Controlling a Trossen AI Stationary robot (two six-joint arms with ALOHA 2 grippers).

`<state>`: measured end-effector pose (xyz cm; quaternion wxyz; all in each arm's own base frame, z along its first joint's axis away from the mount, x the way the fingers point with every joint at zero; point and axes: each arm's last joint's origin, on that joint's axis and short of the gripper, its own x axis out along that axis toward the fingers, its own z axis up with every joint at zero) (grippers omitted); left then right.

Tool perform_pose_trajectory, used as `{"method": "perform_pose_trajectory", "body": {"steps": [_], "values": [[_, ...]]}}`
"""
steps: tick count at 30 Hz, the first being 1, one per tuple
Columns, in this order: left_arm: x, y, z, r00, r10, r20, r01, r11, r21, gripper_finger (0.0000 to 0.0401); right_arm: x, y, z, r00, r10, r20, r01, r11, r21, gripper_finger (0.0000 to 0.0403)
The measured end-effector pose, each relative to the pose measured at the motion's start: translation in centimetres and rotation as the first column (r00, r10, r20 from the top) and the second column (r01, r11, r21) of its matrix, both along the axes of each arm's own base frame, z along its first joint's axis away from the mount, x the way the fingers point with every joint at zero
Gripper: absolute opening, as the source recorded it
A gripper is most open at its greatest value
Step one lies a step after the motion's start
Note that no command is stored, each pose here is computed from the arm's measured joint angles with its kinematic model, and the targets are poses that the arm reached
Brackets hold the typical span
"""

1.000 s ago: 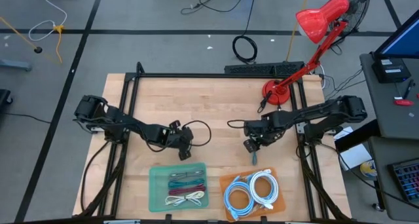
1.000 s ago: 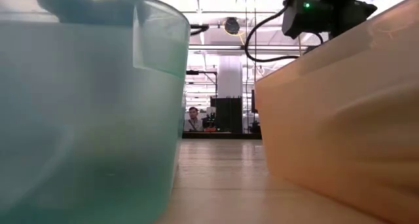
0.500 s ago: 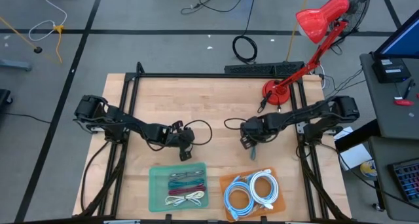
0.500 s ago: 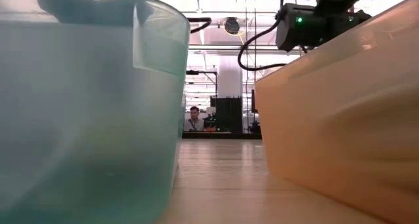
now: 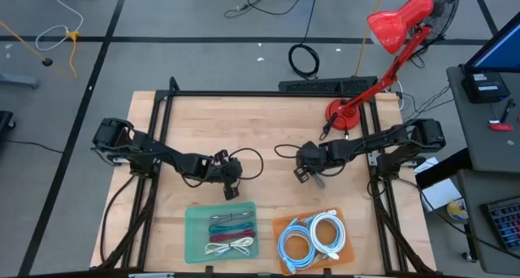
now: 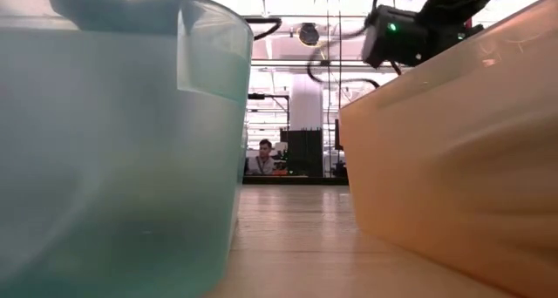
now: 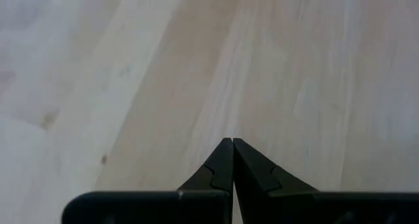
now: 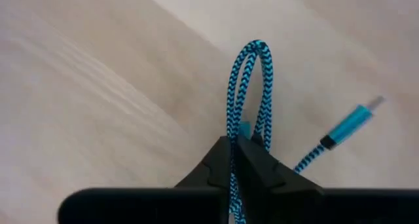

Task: Pick & Place USB Port
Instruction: Put the blue charger cable into the green bin

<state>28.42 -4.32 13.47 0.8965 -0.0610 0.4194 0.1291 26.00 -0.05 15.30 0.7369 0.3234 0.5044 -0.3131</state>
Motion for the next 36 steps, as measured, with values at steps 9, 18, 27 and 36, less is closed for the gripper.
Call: {"method": "perform_pose_trajectory", "body": {"steps": [9, 18, 27, 36], "values": [[0.2, 0.5, 2.5, 0.979, 0.105, 0.173, -0.128, 0.984, 0.127, 0.0007, 3.8, -0.3, 6.7, 0.811, 0.307, 0.498, -0.079, 0.901, -0.426, 0.0002], [-3.7, -0.4, 6.5, 0.797, -0.102, 0.595, -0.071, 0.963, 0.26, 0.0007, 2.8, 2.6, 13.5, 0.532, 0.567, 0.629, 0.022, 0.734, -0.679, 0.0001], [-5.5, -0.7, 7.8, 0.463, -0.298, 0.835, 0.215, 0.951, 0.22, 0.0008, 2.1, 7.2, 14.9, 0.335, 0.696, 0.635, 0.001, 0.674, -0.739, 0.0], [-1.9, -4.2, 12.8, 0.544, -0.496, 0.677, 0.367, 0.866, 0.34, 0.012, 1.8, 8.3, 15.4, 0.281, 0.708, 0.648, 0.01, 0.674, -0.739, 0.0]]}}
